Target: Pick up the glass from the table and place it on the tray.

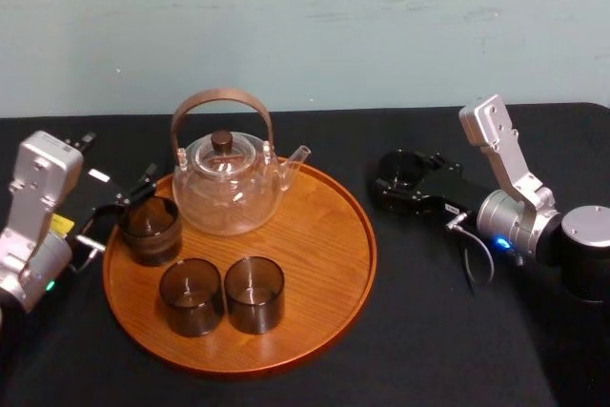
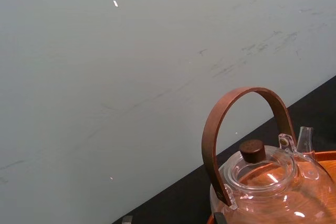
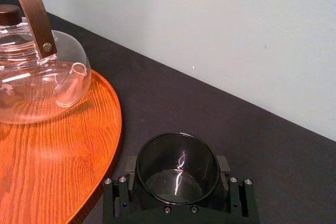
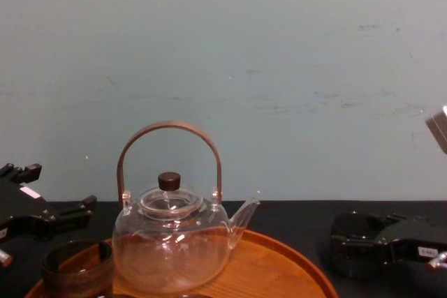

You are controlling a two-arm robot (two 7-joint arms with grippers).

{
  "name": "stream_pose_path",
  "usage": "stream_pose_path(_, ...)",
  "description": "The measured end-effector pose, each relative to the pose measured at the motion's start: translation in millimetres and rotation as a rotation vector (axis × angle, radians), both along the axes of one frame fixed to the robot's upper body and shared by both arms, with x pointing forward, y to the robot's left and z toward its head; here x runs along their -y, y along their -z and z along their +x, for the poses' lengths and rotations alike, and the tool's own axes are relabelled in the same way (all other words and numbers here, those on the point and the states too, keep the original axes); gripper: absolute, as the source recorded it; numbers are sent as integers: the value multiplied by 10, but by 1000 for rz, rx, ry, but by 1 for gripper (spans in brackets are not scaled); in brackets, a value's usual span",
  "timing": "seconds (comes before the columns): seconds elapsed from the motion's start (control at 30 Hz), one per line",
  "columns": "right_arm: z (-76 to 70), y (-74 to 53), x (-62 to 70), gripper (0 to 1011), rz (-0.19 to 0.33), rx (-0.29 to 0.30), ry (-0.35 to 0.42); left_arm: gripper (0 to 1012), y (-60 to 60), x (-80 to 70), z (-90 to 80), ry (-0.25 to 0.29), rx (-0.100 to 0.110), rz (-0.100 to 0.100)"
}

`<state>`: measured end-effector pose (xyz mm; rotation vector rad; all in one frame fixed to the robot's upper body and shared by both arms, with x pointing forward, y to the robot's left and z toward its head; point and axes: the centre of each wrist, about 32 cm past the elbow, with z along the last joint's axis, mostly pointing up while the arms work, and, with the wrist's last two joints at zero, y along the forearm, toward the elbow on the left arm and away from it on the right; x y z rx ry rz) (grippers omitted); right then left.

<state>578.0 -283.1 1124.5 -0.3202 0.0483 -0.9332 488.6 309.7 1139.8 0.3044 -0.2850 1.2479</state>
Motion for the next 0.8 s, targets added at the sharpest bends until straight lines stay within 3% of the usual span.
stream_pose_path(0.8,-3,1,-1,905,1,-1,0,1001,0,0,0,0,0,0)
